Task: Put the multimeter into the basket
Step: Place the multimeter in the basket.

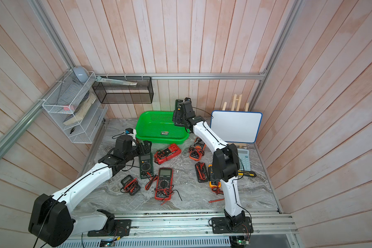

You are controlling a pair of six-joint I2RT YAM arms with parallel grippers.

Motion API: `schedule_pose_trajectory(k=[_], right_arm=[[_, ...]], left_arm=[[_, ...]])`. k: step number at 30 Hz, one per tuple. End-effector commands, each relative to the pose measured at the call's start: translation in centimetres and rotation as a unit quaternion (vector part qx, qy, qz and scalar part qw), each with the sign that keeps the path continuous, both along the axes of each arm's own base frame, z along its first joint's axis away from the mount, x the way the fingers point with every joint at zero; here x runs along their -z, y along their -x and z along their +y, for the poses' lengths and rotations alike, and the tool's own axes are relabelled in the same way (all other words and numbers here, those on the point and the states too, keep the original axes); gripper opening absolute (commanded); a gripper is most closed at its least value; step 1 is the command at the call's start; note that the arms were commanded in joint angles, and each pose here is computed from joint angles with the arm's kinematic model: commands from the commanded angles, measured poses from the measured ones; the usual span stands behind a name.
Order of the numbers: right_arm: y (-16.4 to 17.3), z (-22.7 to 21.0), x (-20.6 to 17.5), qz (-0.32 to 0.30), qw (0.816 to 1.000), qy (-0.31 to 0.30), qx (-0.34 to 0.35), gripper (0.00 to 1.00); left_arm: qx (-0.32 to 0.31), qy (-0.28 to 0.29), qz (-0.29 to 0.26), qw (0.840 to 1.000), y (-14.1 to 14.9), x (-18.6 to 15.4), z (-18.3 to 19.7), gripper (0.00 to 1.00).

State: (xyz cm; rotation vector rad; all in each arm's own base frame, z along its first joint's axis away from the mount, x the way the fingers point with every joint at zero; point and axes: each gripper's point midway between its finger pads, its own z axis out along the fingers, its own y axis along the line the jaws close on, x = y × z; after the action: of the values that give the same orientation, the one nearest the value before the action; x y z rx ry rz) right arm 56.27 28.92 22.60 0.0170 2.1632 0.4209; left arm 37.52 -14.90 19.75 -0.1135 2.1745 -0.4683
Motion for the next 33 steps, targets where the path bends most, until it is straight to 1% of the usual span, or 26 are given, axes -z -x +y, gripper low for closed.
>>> schedule_pose_trajectory(k=[1, 7, 13, 19, 24, 26, 28, 33], right_arm=[[-1.1, 0.4, 0.6, 0.002, 1.000, 0.022, -0.002, 0.43], [-2.1, 1.3, 4.8, 0.039, 0.999, 0.031, -0.008, 0.43], [-1.6, 1.1, 8.6, 0.074, 0.996, 0.051, -0.008, 0.43], [-0.9, 0.3, 10.8, 0.095, 0.993, 0.070, 0.001, 0.44], [-0.7, -0.3, 12.3, 0.111, 0.991, 0.078, 0.009, 0.49], [-0.8, -0.6, 12.8, 0.117, 0.990, 0.076, 0.013, 0.53], [-1.0, -1.0, 13.4, 0.123, 0.989, 0.073, 0.020, 0.59], [-1.5, -1.2, 13.8, 0.130, 0.989, 0.069, 0.031, 0.83]], left_arm=[[-0.001, -0.013, -0.007, 1.000, -0.8, -0.7, 0.2, 1.00], [0.000, -0.015, 0.000, 1.000, -1.0, -0.3, 0.1, 1.00], [0.000, -0.013, 0.013, 1.000, -1.0, 0.6, -0.1, 1.00], [0.000, -0.010, 0.022, 1.000, -1.1, 1.3, -0.2, 1.00], [0.001, -0.007, 0.030, 1.000, -1.0, 1.9, -0.3, 1.00], [0.000, -0.006, 0.030, 1.000, -1.0, 2.0, -0.3, 1.00], [0.001, -0.005, 0.032, 0.999, -1.0, 2.2, -0.4, 1.00], [0.001, -0.006, 0.037, 0.999, -1.1, 2.6, -0.5, 1.00]])
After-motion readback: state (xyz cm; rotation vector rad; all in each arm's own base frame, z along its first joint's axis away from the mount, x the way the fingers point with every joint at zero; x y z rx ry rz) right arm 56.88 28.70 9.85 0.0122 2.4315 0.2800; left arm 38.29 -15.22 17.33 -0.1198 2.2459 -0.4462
